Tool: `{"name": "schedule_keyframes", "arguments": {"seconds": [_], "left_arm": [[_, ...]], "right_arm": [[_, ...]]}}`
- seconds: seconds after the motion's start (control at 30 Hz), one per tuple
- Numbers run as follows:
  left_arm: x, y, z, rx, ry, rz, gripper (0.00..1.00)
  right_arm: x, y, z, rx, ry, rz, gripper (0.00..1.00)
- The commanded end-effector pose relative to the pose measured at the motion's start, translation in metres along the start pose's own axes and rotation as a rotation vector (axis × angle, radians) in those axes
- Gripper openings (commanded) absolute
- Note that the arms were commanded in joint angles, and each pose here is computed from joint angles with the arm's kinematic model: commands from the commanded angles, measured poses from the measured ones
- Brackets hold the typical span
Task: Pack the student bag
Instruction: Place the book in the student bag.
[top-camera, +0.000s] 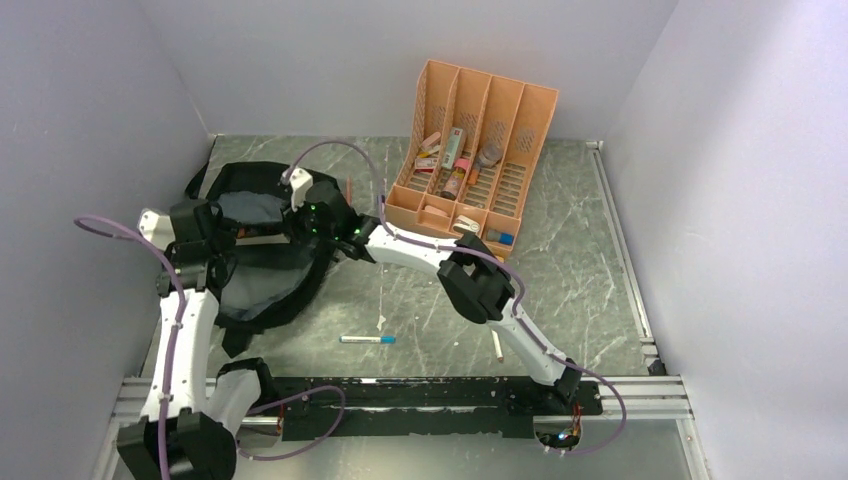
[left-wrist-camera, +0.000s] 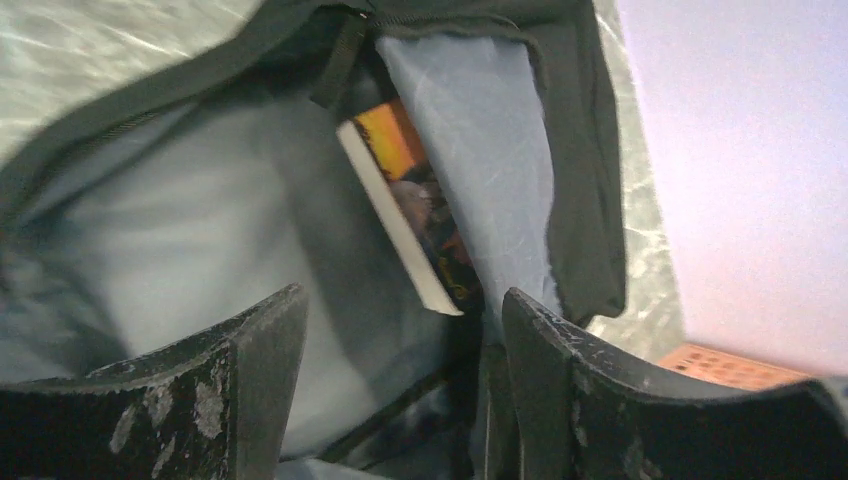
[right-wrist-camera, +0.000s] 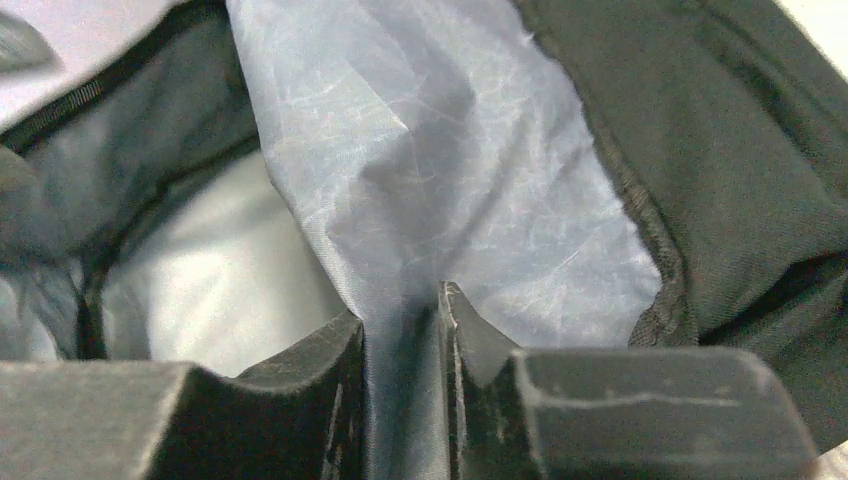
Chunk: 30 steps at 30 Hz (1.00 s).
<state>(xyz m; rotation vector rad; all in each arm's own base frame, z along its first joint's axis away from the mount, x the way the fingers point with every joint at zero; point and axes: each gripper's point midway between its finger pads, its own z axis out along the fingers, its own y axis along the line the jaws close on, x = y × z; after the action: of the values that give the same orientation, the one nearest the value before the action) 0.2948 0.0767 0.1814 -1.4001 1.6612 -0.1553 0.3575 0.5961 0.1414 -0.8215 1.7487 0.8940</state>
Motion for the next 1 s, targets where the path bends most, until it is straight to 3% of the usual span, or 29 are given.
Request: {"name": "schedule_keyframes", "arguments": {"seconds": [0.0,0.1,0.23,0.43,0.6,0.8,0.97], "left_arm": [[-0.016,0.052,-0.024,-0.205,-0.042,0.212,0.74],[-0.02,0.063,-0.034,-0.251,-0.057,0.249,0.74],[-0.035,0.069,-0.047,-0.307,-0.104,0.29,0.74],[-0.054,0.056,-0.057,-0.288,-0.163,0.36,0.76],[-0.053,0.044,-0.058,-0.24,-0.144,0.376,0.75],[-0.071,-0.002,-0.074,-0.126,-0.138,0.384,0.75],[-0.079,-0.04,-0.087,-0.001,-0.12,0.372,0.74]], "right_arm": [[0.006,0.007,-0.014,-0.067,0.035,-0.128,0.29],[0.019,0.0,-0.023,-0.054,0.081,-0.167,0.31],[0.019,-0.021,-0.037,0.03,0.097,-0.188,0.46],[-0.018,-0.008,-0.072,-0.108,0.012,-0.051,0.64],[-0.055,-0.018,-0.083,-0.176,-0.084,0.15,0.65],[-0.043,-0.065,-0.049,-0.075,0.009,0.321,0.65],[-0.04,-0.069,-0.028,-0.12,0.047,0.413,0.65]]}}
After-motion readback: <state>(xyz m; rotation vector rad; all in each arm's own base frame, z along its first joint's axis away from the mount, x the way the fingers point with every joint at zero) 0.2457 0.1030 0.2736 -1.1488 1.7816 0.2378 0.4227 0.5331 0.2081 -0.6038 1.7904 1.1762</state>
